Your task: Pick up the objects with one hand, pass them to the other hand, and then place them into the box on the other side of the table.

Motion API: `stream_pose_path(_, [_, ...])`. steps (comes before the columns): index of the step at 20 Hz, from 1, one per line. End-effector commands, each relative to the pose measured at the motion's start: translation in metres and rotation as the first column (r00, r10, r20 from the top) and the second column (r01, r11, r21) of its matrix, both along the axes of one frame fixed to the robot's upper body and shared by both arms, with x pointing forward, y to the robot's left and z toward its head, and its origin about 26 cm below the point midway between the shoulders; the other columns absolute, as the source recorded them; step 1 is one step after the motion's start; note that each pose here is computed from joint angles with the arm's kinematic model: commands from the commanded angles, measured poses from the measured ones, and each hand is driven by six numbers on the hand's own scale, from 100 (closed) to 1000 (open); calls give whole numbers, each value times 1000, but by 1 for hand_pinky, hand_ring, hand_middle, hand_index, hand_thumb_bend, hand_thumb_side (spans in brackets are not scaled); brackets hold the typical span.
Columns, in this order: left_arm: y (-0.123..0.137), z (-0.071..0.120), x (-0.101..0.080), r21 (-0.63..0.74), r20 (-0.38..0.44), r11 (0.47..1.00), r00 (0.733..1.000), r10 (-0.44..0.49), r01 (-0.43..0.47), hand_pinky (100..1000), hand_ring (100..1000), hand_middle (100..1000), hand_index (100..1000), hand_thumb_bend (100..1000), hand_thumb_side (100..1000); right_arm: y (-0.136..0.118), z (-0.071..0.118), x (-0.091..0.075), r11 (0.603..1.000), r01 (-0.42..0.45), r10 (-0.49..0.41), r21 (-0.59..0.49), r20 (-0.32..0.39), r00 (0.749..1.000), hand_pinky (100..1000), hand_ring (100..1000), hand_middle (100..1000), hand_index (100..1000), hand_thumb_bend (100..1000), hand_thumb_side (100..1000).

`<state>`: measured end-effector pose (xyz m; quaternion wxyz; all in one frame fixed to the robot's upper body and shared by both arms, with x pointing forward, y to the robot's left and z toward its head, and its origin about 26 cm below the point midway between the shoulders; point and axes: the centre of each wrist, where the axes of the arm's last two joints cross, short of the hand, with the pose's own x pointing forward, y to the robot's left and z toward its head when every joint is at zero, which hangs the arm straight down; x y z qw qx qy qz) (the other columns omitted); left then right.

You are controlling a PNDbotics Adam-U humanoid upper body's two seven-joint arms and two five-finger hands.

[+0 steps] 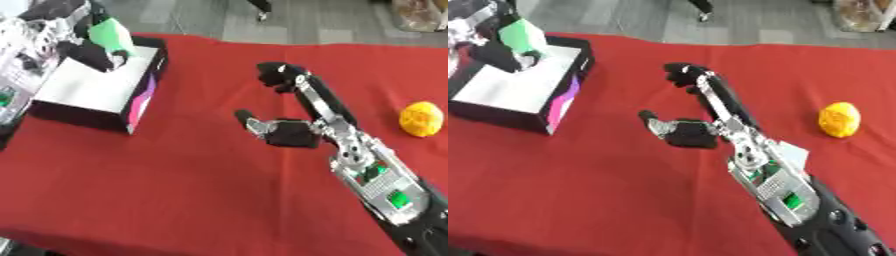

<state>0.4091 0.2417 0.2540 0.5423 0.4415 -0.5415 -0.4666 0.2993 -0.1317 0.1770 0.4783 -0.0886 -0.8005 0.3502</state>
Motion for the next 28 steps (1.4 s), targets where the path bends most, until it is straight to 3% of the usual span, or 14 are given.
stream_pose_path(1, [20,12,9,-18,47,998,997,66,-65,669,558,407,416,100,100,-4,19,-5,1000,-13,12,20,52,999,814,806,746,859,401,305])
stream_pose_path(12, [49,-19,38,-123,72,978,981,180,-170,682,560,421,440,100,160,-6,35,-12,997,-44,37,67,100,994,811,798,739,853,396,308])
stream_pose_path(15, [55,-24,41,-131,84,971,973,213,-201,688,568,449,477,100,145,-6,36,-12,996,-50,42,75,105,994,811,797,738,852,393,308])
stream_pose_path(17, [59,-27,43,-134,90,966,968,234,-221,702,583,482,533,102,186,-7,36,-12,996,-52,44,78,105,994,811,796,738,852,393,309])
stream_pose_path(22, [65,-33,46,-110,111,960,957,270,-258,782,705,639,741,336,416,-7,36,-12,995,-55,46,82,101,994,810,793,736,850,391,310])
stream_pose_path(25, [67,-34,47,-88,120,956,950,287,-278,824,772,726,820,448,518,-7,35,-12,995,-53,45,84,98,994,810,792,735,849,390,311])
stream_pose_path(28, [69,-34,47,-60,122,953,946,301,-296,841,791,742,833,526,568,-8,35,-12,995,-49,41,83,95,995,810,790,733,848,389,312])
